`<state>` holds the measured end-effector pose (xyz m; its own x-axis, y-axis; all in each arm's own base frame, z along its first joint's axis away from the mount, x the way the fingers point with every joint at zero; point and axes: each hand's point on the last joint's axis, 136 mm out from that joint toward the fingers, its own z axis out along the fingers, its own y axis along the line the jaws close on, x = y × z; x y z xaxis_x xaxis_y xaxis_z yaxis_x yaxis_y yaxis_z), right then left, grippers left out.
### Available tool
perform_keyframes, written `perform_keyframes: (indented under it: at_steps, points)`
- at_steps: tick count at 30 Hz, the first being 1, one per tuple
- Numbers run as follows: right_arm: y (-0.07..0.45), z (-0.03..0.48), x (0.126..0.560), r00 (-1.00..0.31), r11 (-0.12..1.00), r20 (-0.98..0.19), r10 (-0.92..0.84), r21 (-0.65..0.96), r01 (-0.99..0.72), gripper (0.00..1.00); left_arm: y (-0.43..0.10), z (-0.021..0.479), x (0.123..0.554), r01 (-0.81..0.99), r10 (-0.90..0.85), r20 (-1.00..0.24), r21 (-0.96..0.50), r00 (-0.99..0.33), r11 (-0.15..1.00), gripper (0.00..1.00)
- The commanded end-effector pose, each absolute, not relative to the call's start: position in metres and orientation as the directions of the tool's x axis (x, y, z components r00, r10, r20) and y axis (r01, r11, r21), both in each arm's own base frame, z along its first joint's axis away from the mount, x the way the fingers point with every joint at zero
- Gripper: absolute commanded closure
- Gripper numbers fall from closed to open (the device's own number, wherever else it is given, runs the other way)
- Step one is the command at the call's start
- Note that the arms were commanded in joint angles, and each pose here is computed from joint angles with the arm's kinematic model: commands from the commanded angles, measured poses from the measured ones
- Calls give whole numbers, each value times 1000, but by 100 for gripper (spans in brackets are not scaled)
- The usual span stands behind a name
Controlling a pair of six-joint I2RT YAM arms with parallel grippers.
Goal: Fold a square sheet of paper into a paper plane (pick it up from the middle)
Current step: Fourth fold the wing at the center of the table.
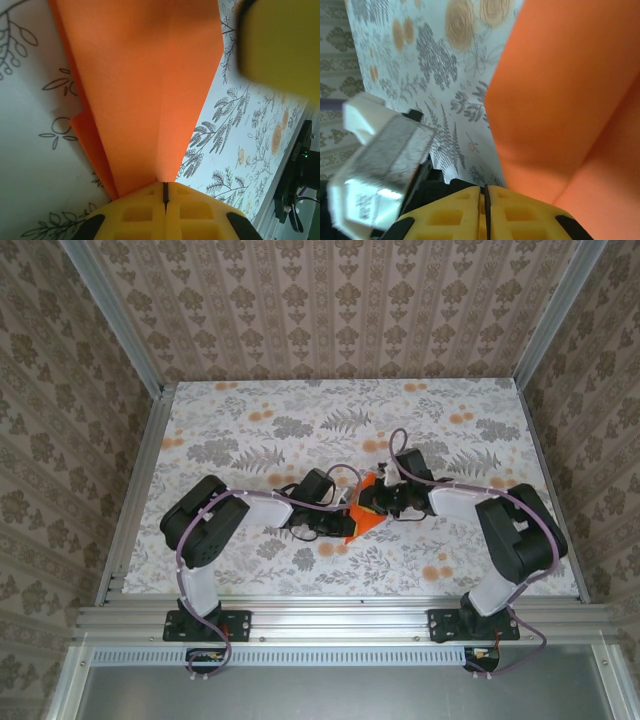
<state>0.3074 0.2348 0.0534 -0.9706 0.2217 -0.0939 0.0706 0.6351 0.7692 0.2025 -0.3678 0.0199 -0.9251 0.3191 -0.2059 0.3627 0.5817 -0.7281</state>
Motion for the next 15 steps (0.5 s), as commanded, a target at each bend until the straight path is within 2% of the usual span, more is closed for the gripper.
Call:
perform_keyframes:
  at_steps: [1, 9, 15]
  points:
    - [248, 46, 306, -977, 611, -59, 205, 787, 81, 88, -343, -22, 184, 286, 330, -62, -663, -942, 692, 100]
    - [232, 7, 328, -961, 648, -27, 276, 744, 166, 88, -335, -30, 178, 271, 332, -27, -641, -943, 718, 100]
    - [208, 0, 352, -945, 702, -56, 322, 684, 198, 88, -324, -38, 168, 253, 330, 5, -629, -944, 735, 100]
